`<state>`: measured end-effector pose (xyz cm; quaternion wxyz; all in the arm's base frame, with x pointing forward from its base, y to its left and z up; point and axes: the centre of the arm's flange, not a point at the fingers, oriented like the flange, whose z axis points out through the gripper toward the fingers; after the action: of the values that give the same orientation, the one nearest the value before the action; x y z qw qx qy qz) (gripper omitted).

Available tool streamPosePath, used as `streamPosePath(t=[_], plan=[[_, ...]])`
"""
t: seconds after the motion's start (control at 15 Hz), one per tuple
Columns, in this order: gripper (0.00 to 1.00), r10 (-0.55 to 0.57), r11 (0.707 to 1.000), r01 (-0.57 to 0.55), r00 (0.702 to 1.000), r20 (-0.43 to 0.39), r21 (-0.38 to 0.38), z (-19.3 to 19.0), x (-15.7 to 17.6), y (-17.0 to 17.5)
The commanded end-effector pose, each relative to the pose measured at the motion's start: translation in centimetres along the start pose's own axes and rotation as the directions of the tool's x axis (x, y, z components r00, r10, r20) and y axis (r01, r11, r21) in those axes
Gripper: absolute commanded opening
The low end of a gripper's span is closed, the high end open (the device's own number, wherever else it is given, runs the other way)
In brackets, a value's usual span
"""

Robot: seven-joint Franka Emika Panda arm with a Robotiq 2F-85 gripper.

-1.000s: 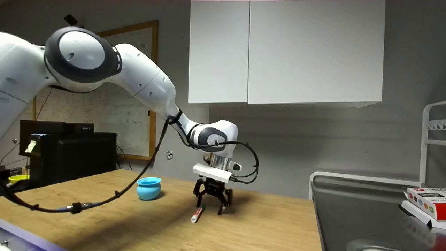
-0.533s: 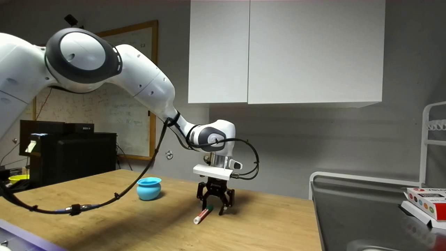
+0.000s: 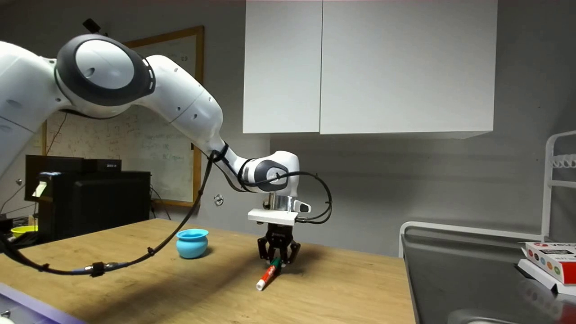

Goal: Put the marker in the blue bowl

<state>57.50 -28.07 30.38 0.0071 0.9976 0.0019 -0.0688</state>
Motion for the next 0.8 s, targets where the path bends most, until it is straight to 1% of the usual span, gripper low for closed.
streamPosePath(t=[0.0,0.07,0.27,0.6,0.67,0.73], plan=[[0.02,0.045,0.998,-0.046,0.998,-0.034,-0.039,-0.9,-0.3,-1.6],[0.06,0.066,0.997,-0.068,0.996,-0.057,-0.04,-1.6,-0.3,-2.2],[0.05,0.094,0.993,-0.101,0.988,-0.124,-0.053,-3.9,-0.3,-3.8],[0.05,0.145,0.986,-0.157,0.972,-0.185,-0.05,-7.5,0.4,-5.8],[0.36,0.156,0.984,-0.168,0.97,-0.185,-0.051,-7.8,0.6,-5.9],[0.36,0.165,0.983,-0.177,0.969,-0.183,-0.053,-8.0,0.7,-6.0]])
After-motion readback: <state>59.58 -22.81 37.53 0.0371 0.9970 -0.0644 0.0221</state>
